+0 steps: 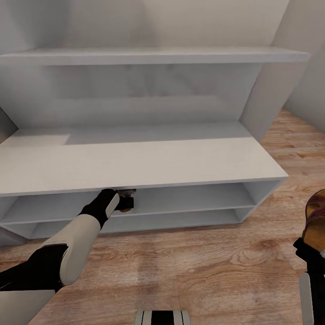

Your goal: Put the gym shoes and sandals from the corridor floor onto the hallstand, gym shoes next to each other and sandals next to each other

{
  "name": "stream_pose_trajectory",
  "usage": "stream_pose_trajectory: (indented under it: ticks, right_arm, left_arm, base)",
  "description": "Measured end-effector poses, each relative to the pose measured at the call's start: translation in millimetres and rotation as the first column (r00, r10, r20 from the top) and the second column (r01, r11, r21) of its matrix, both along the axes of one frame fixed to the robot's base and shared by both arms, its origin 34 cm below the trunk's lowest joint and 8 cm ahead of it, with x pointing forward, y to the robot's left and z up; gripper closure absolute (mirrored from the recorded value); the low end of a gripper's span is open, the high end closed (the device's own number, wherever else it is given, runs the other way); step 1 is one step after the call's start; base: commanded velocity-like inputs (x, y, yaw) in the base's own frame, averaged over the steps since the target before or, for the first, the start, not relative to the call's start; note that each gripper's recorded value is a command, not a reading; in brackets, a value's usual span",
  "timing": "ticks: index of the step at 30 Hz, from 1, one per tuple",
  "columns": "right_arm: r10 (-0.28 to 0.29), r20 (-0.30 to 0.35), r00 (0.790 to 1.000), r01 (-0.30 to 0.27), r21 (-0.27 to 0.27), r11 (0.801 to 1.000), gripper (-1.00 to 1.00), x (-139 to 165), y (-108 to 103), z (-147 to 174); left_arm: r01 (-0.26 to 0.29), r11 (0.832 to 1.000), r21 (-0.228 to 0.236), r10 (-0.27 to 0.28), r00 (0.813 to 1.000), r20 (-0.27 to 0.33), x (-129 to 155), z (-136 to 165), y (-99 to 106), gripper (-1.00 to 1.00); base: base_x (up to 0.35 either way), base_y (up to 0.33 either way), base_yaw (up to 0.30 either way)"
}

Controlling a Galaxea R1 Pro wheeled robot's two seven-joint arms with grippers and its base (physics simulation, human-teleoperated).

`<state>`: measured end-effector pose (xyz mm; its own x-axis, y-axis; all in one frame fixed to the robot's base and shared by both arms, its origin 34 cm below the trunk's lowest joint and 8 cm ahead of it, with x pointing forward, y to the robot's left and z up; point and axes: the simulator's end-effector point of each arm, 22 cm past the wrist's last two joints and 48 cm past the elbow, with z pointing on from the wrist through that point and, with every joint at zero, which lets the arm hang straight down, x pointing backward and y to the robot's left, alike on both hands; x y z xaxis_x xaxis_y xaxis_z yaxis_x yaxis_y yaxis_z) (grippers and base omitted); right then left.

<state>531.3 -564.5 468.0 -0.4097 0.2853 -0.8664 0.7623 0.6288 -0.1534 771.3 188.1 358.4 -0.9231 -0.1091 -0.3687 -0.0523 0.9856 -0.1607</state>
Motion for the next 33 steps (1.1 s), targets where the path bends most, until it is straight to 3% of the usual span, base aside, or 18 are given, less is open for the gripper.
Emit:
stream_pose_trajectory:
  ticks: [5, 6, 28, 33]
  right_arm:
    - [0.0, 0.0, 1.0, 0.0, 0.0, 1.0, 1.0, 0.0, 0.0, 0.0]
    - [0.0, 0.0, 1.0, 0.0, 0.0, 1.0, 1.0, 0.0, 0.0, 0.0]
    - [0.0, 0.0, 1.0, 0.0, 0.001, 1.0, 1.0, 0.0, 0.0, -0.2]
    - [0.0, 0.0, 1.0, 0.0, 0.0, 1.0, 1.0, 0.0, 0.0, 0.0]
  left_arm:
    - [0.002, 1.0, 0.001, -0.002, 1.0, 0.001, 0.3, 0.3, -0.2, 1.0]
    - [0.002, 1.0, 0.002, -0.002, 1.0, 0.001, 0.3, 0.3, 0.1, -1.0]
    - [0.003, 1.0, 0.0, -0.003, 1.0, 0.002, 0.4, 0.4, -0.3, -1.0]
    - [0.003, 1.0, 0.0, -0.003, 1.0, 0.003, 0.7, 0.7, -0.3, -1.0]
  base:
    - [0.0, 0.0, 0.0]
    - [0.0, 0.0, 0.0]
    - [-0.001, 0.0, 0.0]
    - [-0.221, 0.0, 0.0]
